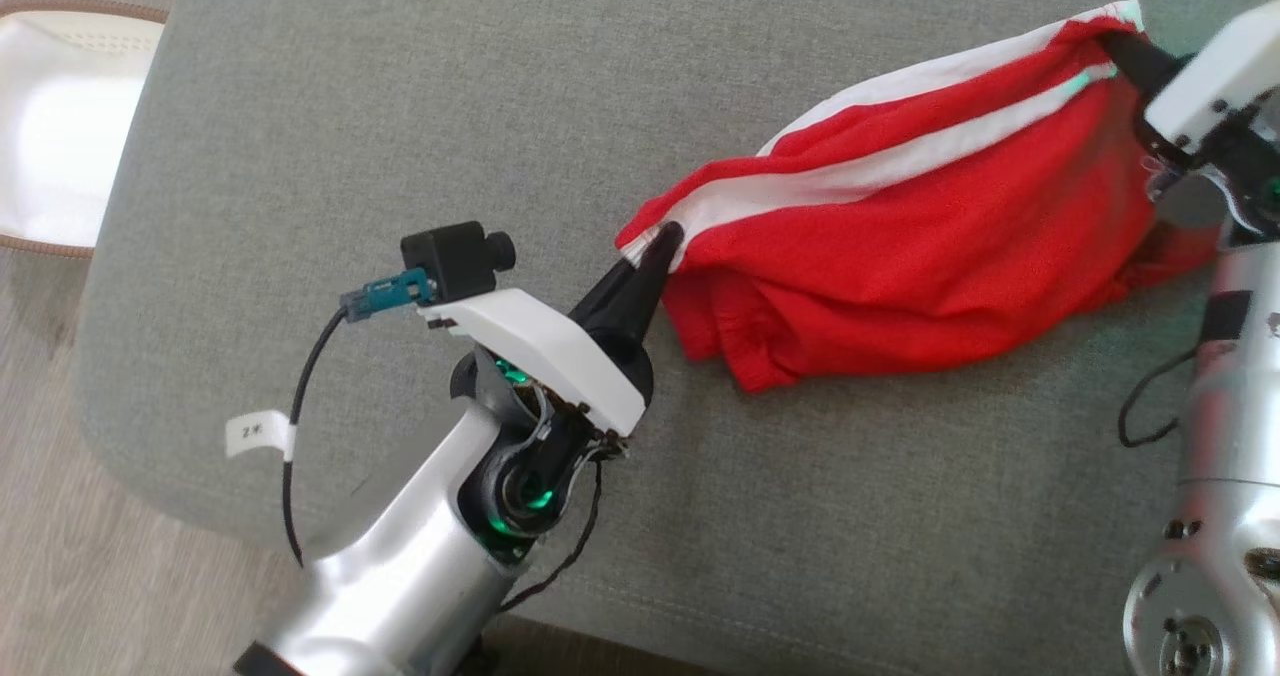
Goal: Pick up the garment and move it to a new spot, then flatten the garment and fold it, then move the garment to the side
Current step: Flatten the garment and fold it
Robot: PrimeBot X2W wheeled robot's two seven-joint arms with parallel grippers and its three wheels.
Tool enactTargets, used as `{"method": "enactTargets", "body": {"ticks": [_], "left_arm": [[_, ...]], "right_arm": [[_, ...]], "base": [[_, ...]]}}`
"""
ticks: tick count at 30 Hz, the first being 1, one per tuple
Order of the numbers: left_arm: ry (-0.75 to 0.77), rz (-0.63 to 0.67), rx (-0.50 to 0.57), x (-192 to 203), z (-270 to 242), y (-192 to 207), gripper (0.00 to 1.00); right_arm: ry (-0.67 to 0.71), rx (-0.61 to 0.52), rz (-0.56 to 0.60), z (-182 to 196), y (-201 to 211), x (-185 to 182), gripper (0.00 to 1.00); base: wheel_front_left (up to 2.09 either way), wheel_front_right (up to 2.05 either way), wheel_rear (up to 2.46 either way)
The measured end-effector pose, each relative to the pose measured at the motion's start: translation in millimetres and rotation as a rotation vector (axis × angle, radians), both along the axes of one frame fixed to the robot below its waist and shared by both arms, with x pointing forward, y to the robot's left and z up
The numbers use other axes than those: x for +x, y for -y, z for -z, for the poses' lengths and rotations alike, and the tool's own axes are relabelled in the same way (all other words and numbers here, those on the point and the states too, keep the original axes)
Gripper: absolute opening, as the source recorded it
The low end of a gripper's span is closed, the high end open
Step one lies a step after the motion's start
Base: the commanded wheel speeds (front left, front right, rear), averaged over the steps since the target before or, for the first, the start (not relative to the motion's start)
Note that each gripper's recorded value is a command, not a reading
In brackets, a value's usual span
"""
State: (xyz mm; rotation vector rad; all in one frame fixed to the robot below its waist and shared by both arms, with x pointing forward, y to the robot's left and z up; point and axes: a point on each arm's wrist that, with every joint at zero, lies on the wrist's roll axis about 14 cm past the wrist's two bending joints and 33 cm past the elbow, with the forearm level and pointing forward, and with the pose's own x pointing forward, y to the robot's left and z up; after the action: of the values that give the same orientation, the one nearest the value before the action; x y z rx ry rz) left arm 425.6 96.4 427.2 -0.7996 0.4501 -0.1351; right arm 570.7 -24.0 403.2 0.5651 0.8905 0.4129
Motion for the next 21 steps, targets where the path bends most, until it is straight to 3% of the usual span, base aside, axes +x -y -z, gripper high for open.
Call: {"method": "enactTargets", "body": {"ticks": [1,2,6,10,12,15,21], "left_arm": [[-0.008,0.0,0.006,-0.7,2.9,-0.8,0.85],[-0.013,0.002,0.015,-1.1,5.1,-1.2,1.0],[0.012,0.004,0.085,2.3,5.4,-5.5,1.0],[0.057,0.01,0.245,-0.8,5.9,-18.2,1.0],[0.102,-0.019,0.332,-0.2,-0.8,-31.8,1.0],[0.162,-0.044,0.421,-5.0,-10.9,-38.4,1.0],[0.213,-0.05,0.523,-22.5,-14.0,-31.6,1.0]], "right_arm": [[0.017,-0.016,-0.004,-1.5,-0.6,1.5,1.0],[0.024,-0.026,-0.015,-2.5,-1.9,1.2,1.0],[0.11,-0.078,-0.038,-19.3,-3.5,4.7,1.0],[0.239,-0.229,-0.099,-39.6,8.0,3.3,1.0],[0.29,-0.358,-0.144,-40.4,24.7,-2.1,1.0],[0.279,-0.499,-0.192,-28.5,53.2,-15.7,1.0],[0.213,-0.561,-0.247,0.0,62.3,-33.6,1.0]], "base": [[0.0,0.0,0.0],[0.0,0.0,0.0],[0.0,0.0,0.0],[0.0,0.0,0.0],[0.0,0.0,0.0],[0.0,0.0,0.0],[0.0,0.0,0.0]]}}
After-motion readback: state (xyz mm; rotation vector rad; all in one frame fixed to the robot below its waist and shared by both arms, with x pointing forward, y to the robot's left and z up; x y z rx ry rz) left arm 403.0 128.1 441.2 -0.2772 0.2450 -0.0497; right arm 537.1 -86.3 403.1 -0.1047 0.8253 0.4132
